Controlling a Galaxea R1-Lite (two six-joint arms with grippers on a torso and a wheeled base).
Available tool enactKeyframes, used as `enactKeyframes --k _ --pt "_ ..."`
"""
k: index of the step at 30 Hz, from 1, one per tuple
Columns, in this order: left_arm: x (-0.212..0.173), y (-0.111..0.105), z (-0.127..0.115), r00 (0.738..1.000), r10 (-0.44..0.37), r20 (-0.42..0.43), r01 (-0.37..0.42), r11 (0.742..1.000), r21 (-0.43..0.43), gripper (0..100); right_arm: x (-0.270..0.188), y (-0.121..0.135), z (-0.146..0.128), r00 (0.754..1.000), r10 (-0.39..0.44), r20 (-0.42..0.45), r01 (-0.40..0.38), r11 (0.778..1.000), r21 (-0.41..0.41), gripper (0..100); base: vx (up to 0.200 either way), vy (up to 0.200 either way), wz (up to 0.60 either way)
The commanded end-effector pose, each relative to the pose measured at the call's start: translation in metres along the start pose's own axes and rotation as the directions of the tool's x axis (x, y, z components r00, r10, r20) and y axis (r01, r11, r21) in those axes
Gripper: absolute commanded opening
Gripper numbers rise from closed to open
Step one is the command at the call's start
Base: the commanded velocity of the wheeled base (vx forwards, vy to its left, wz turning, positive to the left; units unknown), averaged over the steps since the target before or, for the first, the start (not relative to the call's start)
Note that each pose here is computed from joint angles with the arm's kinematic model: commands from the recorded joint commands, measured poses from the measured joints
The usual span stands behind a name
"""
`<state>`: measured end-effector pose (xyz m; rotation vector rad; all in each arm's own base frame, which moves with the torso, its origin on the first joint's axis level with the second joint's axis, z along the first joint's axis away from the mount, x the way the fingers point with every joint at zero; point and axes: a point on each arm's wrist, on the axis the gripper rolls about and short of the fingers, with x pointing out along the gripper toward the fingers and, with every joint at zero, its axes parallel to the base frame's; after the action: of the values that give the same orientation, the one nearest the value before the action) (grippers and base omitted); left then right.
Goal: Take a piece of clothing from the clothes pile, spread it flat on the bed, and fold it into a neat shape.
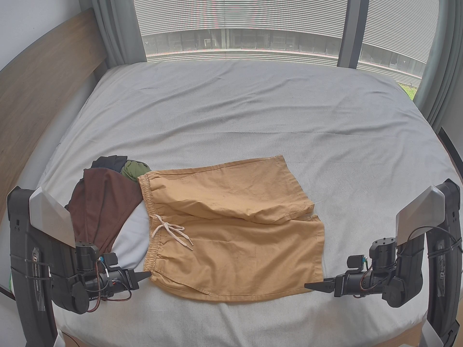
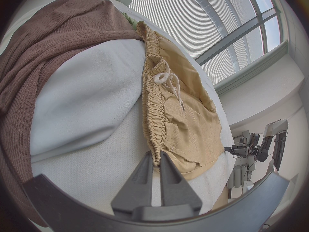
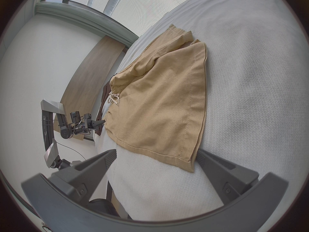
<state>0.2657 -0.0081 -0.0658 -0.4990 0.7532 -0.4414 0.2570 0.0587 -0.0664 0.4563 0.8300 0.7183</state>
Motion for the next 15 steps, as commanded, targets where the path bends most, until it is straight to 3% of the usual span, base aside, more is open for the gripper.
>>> enactKeyframes --k 1,2,15 --pt "0.0002 0.0003 -0.0001 1.0 0.0 0.0 0.0 1.0 -0.001 0 0.0001 0.0001 0.0 1.0 0.001 0.0 -0.001 1.0 -0.001 100 0.0 0.0 0.0" --pt "0.0002 0.0003 -0.0001 1.0 0.001 0.001 -0.001 1.0 -0.001 0 0.0001 0.0001 0.0001 1.0 0.0 0.0 0.0 1.0 -0.001 0 0.0 0.0 0.0" --pt "-0.0001 0.0002 -0.0004 1.0 0.0 -0.001 0.0 1.0 0.0 0 0.0003 0.0 0.0002 1.0 0.001 0.0 -0.001 1.0 -0.001 0 0.0 0.0 0.0"
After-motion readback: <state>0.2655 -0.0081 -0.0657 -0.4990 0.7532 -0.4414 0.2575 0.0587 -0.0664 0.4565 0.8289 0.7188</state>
